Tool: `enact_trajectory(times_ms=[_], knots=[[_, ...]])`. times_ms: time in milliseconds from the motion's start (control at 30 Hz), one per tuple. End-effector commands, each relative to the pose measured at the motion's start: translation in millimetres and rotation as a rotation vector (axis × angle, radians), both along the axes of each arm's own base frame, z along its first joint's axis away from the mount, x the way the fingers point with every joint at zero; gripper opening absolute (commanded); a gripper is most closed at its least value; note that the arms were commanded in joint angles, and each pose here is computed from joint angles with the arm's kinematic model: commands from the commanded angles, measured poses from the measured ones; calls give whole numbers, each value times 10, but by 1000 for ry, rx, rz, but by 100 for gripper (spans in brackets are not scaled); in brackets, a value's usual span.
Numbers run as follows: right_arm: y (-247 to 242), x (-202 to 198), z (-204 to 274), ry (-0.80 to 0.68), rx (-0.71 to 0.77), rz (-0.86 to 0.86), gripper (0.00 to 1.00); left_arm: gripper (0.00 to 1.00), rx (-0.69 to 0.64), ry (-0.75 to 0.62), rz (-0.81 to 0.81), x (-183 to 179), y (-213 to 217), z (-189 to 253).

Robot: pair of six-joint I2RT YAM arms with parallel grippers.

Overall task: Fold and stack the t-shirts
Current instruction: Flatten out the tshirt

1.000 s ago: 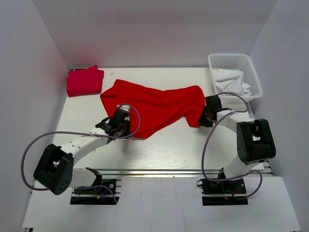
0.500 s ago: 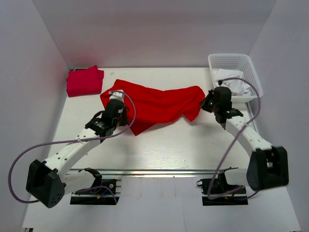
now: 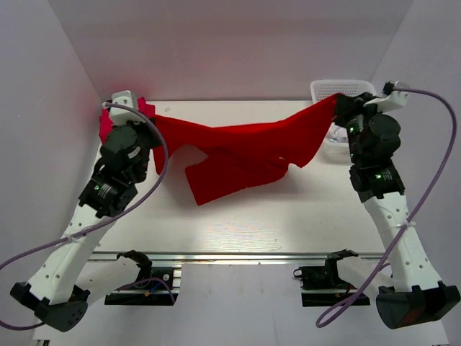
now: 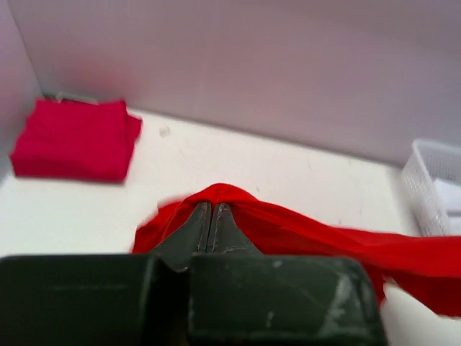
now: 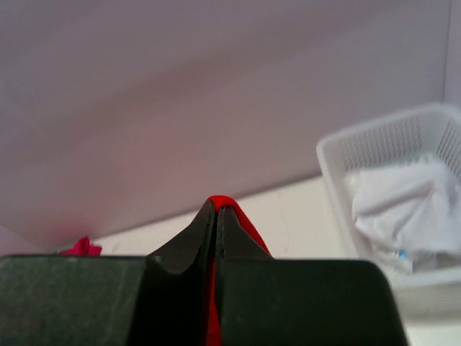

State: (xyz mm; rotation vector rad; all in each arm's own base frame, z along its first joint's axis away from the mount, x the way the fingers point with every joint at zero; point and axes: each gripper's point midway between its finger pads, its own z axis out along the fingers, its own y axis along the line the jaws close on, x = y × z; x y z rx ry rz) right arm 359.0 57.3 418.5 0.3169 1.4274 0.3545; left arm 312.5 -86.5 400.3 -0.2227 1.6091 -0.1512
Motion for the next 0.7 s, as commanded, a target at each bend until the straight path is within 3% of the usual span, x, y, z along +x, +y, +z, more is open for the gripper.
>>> enact_trajectory(times_ms=[0,233,467,667], knots=[[-222,-303,916,-219,-31,-85,0,0,24,-142,62,-231,295,604],[-284,-950,1883,-432,-121,-65,0,0,47,-333,15,-664,480,1357],[-394,-1763,2710,-649,-175,-74,0,0,62,-521,-145,-1261,502,1974],[-535,-2211,3006,-738,-222,-131,0,0,54,-620,-211,-1667,582,2220]])
